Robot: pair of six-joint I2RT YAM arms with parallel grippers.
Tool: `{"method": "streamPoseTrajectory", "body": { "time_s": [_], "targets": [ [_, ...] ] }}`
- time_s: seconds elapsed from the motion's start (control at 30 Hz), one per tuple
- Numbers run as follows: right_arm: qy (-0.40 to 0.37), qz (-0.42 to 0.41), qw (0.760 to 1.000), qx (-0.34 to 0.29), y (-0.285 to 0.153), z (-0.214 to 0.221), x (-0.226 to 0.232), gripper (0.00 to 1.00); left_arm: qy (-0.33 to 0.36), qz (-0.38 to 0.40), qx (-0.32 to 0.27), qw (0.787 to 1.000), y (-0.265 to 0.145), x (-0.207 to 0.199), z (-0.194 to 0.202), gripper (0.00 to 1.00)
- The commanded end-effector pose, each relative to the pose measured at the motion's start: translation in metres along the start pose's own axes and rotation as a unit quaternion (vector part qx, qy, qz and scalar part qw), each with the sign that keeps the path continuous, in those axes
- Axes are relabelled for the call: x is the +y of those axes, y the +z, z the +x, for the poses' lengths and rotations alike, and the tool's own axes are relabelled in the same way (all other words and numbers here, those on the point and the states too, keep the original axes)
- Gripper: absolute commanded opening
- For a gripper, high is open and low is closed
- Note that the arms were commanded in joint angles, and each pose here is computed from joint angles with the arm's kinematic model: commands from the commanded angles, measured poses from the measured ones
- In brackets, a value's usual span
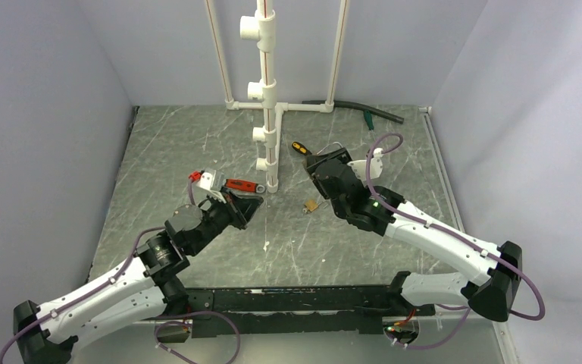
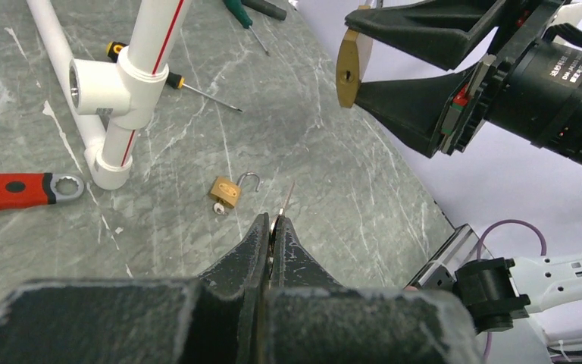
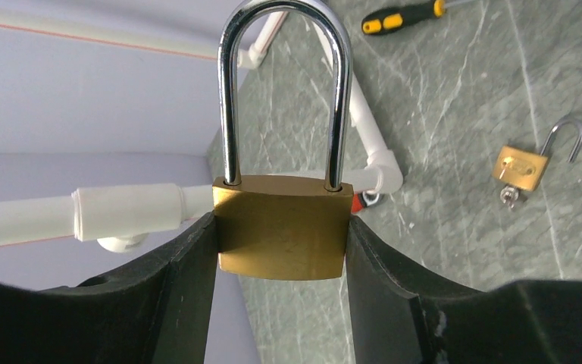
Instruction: Unlock with the key
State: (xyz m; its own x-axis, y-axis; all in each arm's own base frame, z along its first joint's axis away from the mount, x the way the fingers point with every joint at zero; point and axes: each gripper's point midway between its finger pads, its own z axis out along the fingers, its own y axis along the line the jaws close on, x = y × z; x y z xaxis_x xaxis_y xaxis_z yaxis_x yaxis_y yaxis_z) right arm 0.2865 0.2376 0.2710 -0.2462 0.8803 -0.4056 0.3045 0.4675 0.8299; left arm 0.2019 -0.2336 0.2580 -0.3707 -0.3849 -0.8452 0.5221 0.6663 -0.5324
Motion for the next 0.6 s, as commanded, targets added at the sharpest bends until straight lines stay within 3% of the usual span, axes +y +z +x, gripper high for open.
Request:
{"method": "streamPoseTrajectory", "body": {
  "time_s": [0.0,0.57],
  "targets": [
    [0.085,-0.067,0.993,0.043,-0.021,-0.003,0.051,0.00,0.001,0.020,-0.046,0.999,0.010,-0.012,-0.022,0.00],
    [0.078,-0.082,0.987,0.116,-0.020,0.032,0.059,0.00,0.002,0.049,-0.062,0.997,0.035,-0.026,-0.024,0.00]
  ]
}}
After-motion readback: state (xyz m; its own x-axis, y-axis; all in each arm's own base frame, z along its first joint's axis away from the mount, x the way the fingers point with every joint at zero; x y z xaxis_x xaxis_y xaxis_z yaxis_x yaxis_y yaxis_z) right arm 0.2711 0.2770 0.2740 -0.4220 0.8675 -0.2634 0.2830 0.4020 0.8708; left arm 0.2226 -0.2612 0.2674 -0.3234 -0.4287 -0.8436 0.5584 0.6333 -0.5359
